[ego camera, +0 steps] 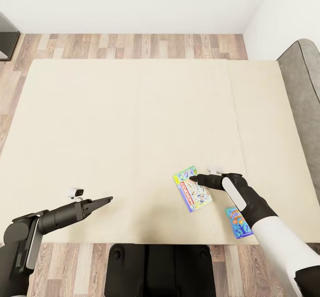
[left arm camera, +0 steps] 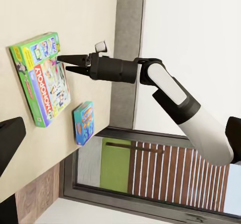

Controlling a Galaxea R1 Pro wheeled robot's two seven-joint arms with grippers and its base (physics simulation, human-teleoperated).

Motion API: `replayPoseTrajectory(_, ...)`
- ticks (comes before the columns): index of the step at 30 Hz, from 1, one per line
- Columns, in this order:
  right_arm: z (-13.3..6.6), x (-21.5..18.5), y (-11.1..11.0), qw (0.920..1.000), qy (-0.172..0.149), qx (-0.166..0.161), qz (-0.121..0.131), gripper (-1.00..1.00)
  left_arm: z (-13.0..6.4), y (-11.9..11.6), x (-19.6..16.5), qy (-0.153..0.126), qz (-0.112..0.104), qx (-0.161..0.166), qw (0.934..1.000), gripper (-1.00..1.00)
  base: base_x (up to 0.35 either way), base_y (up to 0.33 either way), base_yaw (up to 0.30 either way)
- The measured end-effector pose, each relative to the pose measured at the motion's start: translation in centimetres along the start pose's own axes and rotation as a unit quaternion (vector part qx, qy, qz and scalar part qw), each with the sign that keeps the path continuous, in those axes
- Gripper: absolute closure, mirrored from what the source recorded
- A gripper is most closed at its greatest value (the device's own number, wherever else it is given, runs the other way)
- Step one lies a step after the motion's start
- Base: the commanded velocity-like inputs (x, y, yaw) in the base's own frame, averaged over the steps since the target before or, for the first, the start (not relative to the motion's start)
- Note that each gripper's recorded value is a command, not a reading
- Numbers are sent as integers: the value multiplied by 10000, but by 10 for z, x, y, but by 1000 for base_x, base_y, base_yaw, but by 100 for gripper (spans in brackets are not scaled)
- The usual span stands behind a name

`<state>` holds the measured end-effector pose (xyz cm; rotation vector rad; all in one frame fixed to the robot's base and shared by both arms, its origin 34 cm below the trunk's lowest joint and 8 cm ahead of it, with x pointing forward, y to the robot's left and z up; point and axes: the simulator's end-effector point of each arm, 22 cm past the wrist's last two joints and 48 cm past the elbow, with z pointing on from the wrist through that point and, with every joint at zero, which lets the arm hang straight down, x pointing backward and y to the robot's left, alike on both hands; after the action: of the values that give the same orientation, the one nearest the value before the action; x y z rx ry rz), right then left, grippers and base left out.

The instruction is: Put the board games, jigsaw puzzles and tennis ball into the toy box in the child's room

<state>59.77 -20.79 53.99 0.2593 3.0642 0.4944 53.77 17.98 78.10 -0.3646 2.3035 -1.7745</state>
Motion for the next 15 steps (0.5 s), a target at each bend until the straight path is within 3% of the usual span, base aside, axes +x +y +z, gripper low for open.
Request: replayPoseTrajectory(15,9,10,-4,9999,98,18,20,-100,1,9,5,25,-92,-32,9999,-100,0,0,0)
